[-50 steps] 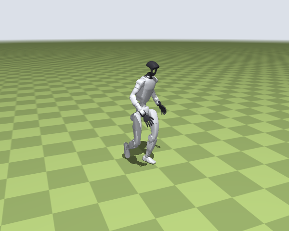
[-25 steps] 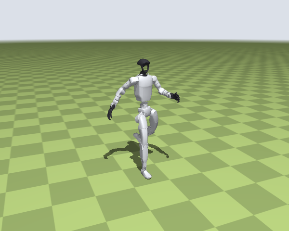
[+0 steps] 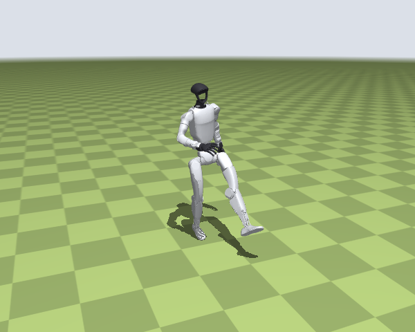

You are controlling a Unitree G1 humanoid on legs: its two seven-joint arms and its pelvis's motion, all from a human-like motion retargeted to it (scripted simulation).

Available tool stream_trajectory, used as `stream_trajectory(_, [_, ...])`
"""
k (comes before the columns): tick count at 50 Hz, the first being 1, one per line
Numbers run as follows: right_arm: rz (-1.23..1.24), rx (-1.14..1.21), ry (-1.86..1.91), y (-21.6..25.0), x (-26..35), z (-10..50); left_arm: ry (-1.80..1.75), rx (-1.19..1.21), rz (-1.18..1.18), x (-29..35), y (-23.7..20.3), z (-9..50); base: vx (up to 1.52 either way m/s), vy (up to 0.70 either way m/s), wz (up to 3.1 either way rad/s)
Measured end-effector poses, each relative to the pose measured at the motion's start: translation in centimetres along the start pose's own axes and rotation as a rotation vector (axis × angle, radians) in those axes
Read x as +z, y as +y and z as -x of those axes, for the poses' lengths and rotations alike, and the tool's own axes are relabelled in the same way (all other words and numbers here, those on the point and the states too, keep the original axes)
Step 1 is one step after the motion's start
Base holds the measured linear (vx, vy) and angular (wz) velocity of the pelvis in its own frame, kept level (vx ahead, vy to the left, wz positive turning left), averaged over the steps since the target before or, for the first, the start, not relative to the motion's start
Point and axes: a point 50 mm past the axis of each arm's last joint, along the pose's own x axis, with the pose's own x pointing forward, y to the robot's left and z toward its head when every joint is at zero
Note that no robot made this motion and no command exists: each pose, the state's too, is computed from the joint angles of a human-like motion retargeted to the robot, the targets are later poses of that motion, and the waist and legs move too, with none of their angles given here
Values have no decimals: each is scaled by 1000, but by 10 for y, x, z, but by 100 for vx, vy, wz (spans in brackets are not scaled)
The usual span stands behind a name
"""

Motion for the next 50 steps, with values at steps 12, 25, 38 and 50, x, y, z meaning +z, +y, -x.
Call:
stream_trajectory(12, [-209,225,53,54,10,10,-125,82,137,42,10,-3,32,11,-74])
stream_trajectory(25, [-369,378,94,99,32,29,-485,-2,287,150,-9,14,36,18,41])
stream_trajectory(38, [-528,247,198,90,12,45,-537,45,-157,146,11,19,50,21,88])
stream_trajectory(50, [448,58,394,-129,-93,152,-1562,1102,-829,289,185,327,49,-6,129])
